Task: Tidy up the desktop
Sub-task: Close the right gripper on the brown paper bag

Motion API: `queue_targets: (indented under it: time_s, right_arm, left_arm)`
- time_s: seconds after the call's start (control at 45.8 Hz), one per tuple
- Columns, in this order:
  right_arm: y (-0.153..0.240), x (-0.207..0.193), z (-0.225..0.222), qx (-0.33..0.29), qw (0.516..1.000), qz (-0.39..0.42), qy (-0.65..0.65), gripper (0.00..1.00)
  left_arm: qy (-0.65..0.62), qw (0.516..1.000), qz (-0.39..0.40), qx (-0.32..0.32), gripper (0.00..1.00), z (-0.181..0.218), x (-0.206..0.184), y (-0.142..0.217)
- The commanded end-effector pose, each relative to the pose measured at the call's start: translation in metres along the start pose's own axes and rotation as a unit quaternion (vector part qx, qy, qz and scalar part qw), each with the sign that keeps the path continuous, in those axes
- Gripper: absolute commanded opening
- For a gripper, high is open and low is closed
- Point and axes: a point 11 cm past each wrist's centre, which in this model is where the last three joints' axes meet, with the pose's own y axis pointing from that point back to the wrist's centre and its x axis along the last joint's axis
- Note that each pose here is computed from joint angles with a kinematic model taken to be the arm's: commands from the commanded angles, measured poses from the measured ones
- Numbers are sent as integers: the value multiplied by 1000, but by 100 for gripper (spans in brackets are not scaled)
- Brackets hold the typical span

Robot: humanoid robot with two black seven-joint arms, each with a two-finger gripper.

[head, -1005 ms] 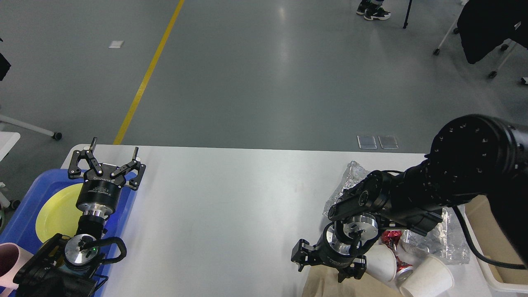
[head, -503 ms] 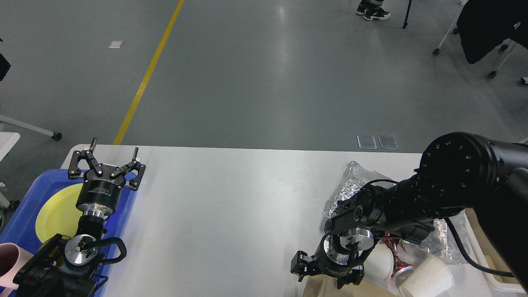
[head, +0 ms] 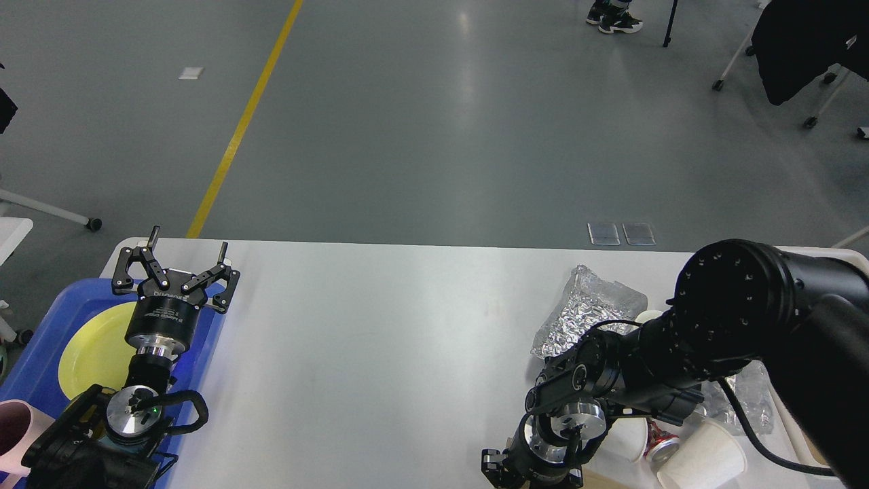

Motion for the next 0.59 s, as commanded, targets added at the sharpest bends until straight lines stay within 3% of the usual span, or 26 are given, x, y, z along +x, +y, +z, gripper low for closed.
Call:
queue_targets:
  time_s: [0.0, 0.24, 0.568]
  right_arm:
    - [1, -2, -3, 4, 1000, 1, 1, 0]
    - [17, -8, -15, 13, 1000, -9, 13, 0]
    - [119, 7, -34, 35, 998, -53, 22, 0]
  left_arm:
    - [0, 1000, 0, 0, 96, 0, 0, 0]
    - [0, 1000, 0, 0, 96, 0, 0, 0]
    - [0, 1000, 0, 0, 96, 0, 0, 0]
